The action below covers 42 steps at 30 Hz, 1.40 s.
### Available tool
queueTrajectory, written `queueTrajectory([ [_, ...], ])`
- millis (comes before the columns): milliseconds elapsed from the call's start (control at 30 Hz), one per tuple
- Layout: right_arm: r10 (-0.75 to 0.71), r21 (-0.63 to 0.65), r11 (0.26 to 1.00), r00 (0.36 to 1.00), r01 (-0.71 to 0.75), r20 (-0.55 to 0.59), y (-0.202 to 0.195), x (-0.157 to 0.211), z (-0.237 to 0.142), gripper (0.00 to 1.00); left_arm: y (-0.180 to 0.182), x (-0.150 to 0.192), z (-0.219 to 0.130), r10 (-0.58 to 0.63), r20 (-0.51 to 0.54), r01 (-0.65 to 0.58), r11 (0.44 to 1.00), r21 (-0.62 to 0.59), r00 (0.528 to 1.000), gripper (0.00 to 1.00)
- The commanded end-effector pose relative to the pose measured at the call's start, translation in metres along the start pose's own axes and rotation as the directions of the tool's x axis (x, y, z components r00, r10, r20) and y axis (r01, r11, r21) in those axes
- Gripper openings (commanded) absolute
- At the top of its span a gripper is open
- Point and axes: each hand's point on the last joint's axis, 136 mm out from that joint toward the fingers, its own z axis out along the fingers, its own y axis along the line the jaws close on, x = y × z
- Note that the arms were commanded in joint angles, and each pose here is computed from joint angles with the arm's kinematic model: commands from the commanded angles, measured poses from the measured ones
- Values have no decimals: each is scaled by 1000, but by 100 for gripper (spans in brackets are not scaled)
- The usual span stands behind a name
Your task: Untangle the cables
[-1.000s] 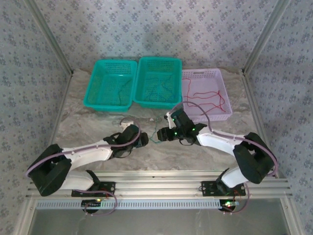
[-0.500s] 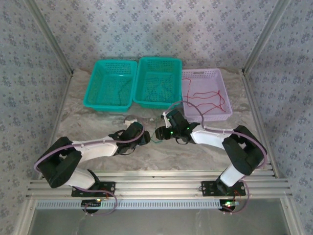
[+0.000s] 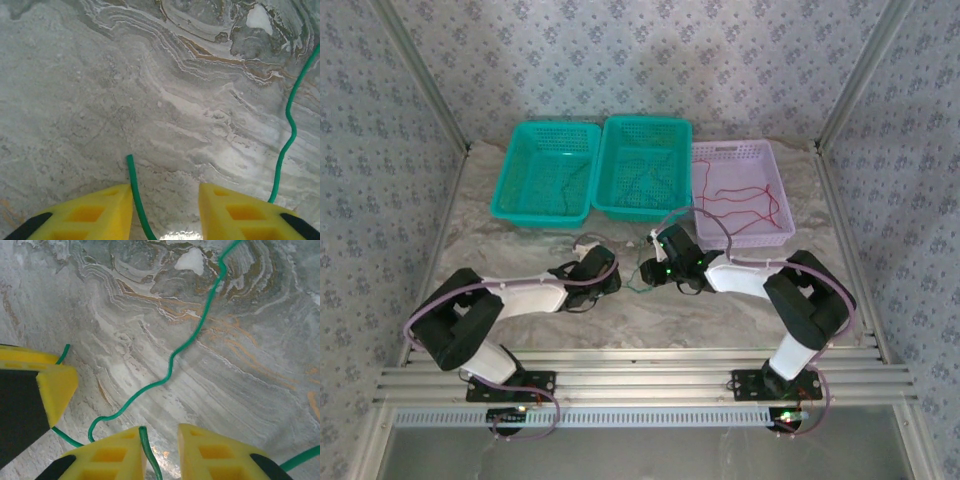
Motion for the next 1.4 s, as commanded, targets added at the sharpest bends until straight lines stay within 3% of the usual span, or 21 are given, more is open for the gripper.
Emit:
queueTrajectory([
  [0,-18,-11,1000,1000,18,13,6,-7,2,13,-20,-4,6,-7,-8,7,998,59,1000,27],
  [200,-25,-10,1000,998,26,54,8,-16,-16,1,-18,-4,5,-1,-14,2,998,56,1000,0],
  [367,-23,-14,1000,995,25,95,6,-24,-37,0,-11,-8,-4,1,-2,-1,999,44,1000,0],
  [533,29,32,999,993,-33,117,-21,-28,-54,0,-10,-21,-39,5,54,-9,997,73,999,0],
  [700,155,31,987,980,-160,125,-53,-25,-58,0,1,-46,-103,10,162,-25,996,90,987,0],
  [933,170,29,984,978,-174,119,-56,-22,-53,0,28,-82,-198,-8,316,-23,995,95,949,0],
  [1233,179,8,984,978,-181,108,-52,-23,-49,0,41,-133,-317,27,523,-66,996,55,852,0],
  [1300,166,-32,986,978,-164,125,-41,-28,-54,0,34,-134,-320,43,516,-93,993,72,856,0],
  [1367,136,-67,990,981,-128,139,-29,-33,-60,0,22,-122,-298,34,440,-96,988,119,897,3],
])
